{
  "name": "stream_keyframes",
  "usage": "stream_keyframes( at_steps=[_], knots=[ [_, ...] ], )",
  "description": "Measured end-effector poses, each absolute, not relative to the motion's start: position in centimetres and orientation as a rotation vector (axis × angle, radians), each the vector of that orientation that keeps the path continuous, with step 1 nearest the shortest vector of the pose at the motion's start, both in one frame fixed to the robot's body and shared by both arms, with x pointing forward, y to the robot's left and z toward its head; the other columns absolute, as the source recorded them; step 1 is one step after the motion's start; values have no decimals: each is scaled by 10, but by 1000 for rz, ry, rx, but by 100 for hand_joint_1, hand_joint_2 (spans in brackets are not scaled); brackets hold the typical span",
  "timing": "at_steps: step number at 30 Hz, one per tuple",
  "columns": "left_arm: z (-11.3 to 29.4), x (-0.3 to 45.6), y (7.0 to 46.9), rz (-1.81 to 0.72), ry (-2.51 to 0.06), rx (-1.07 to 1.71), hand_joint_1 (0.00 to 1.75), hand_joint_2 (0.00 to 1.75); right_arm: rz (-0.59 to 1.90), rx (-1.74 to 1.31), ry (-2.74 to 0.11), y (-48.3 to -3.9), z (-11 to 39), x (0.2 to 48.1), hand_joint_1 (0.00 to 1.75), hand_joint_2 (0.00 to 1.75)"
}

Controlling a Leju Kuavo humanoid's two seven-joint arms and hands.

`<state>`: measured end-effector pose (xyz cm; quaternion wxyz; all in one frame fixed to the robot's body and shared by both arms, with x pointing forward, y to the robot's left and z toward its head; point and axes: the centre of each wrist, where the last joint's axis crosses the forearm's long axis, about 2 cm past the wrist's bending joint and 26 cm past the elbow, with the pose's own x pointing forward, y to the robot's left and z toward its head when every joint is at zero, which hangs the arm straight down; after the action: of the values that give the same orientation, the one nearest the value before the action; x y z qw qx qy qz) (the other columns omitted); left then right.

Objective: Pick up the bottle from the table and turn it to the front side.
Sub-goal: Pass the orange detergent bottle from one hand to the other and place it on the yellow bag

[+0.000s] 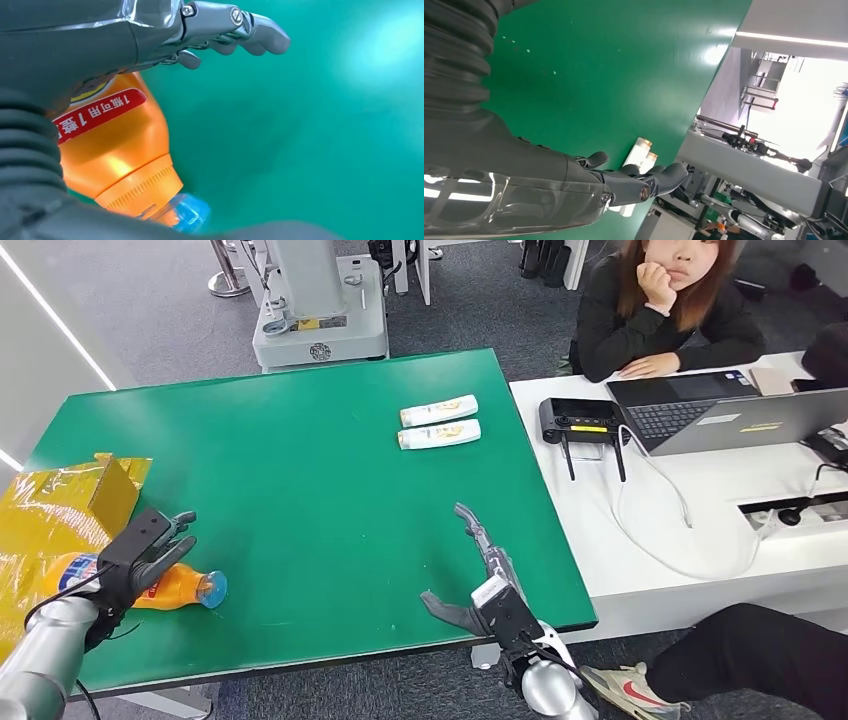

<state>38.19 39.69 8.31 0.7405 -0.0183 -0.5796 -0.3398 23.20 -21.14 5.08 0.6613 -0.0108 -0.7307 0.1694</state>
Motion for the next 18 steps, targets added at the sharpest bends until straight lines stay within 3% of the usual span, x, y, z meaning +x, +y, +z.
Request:
stream_keyframes(
  at_steps=[5, 10, 14, 18],
  knots=[
    [60, 365, 372, -592, -1521, -165, 0, 0, 387, -28, -1650, -211, 50, 230, 0, 175],
    [53, 346, 308, -221, -1784, -344, 0, 0, 380, -37, -1649, -212, 47, 225, 0, 175],
    [80, 340, 249, 33, -1980, -443, 0, 0, 366, -38, -1672, -211, 47, 225, 0, 175],
    [130, 338, 219, 135, -2193, -379, 0, 0, 344, -37, -1692, -209, 47, 225, 0, 175]
  ],
)
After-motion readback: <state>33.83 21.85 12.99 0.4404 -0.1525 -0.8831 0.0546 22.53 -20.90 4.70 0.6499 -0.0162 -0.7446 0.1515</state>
